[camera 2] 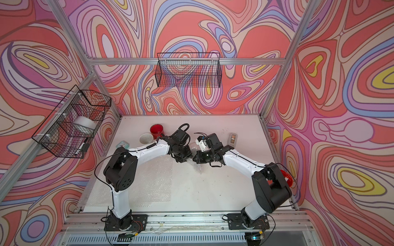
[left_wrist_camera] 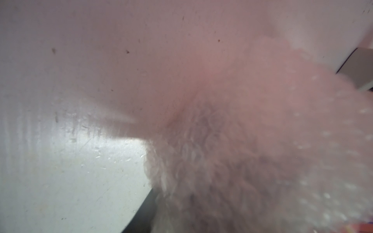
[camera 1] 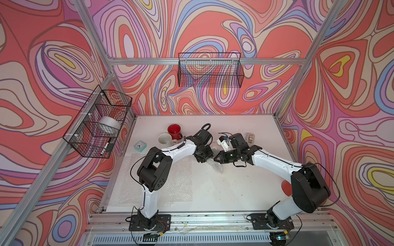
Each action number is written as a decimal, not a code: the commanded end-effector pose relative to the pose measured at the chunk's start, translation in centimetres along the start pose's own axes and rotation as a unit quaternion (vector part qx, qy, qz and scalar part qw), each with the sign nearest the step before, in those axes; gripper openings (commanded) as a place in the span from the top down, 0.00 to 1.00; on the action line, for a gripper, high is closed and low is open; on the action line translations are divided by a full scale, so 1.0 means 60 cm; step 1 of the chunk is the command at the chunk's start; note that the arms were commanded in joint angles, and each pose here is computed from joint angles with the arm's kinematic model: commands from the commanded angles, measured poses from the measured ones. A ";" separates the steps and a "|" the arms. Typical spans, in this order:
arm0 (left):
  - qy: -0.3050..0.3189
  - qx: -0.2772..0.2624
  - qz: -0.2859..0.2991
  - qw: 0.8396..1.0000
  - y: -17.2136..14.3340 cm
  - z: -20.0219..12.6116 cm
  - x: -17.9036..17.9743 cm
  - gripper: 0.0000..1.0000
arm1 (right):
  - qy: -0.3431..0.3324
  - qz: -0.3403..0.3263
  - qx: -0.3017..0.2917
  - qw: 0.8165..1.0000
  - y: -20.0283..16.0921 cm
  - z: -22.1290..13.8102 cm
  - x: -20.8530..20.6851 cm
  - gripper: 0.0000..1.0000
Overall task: Wrap mugs in bubble wrap
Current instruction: Stick the tape on the bubble wrap, then move the bubble wrap to the center of the board.
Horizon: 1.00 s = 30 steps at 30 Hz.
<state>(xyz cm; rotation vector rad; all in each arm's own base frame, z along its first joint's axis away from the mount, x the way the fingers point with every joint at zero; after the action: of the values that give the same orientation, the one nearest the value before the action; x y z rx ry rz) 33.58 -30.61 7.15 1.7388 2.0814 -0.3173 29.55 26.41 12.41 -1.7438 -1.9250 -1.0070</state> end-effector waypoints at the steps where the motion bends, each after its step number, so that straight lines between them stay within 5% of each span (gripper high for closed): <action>1: 0.007 0.007 0.000 1.000 0.000 0.005 0.003 0.58 | -0.007 0.001 0.013 1.000 -0.010 0.018 -0.013 1.00; 6: 0.006 0.007 -0.001 1.000 0.000 0.005 0.003 0.58 | -0.085 0.020 0.005 0.996 -0.007 0.027 -0.065 1.00; 13: 0.004 0.008 0.003 1.000 0.002 0.007 0.000 0.59 | -0.046 -0.028 -0.034 0.998 -0.008 -0.015 -0.021 0.98; 17: 0.003 0.006 0.005 1.000 0.004 0.006 -0.003 0.59 | -0.109 -0.029 -0.087 0.990 -0.011 -0.050 -0.043 0.84; 23: 0.000 0.007 0.010 1.000 0.008 0.007 -0.008 0.59 | -0.153 -0.045 -0.089 0.983 -0.043 -0.049 -0.060 0.25; 30: -0.005 0.008 0.013 1.000 0.012 0.008 -0.016 0.59 | -0.184 -0.068 -0.078 0.977 -0.038 -0.003 -0.079 0.27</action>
<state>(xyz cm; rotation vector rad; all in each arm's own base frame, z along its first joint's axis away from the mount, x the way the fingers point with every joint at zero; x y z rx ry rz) 34.11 -31.26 7.23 1.7572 2.0577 -0.3307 27.22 23.11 9.82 -1.9857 -2.2073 -0.9729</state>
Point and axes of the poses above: each gripper's point midway between its finger pads, its own z axis out along the fingers, its own x axis along the line the jaws close on, y = z × x, the point moved 1 cm from there along -z, back along the fingers, and after that the axes turned 13 degrees about z, right-handed, at the moved point
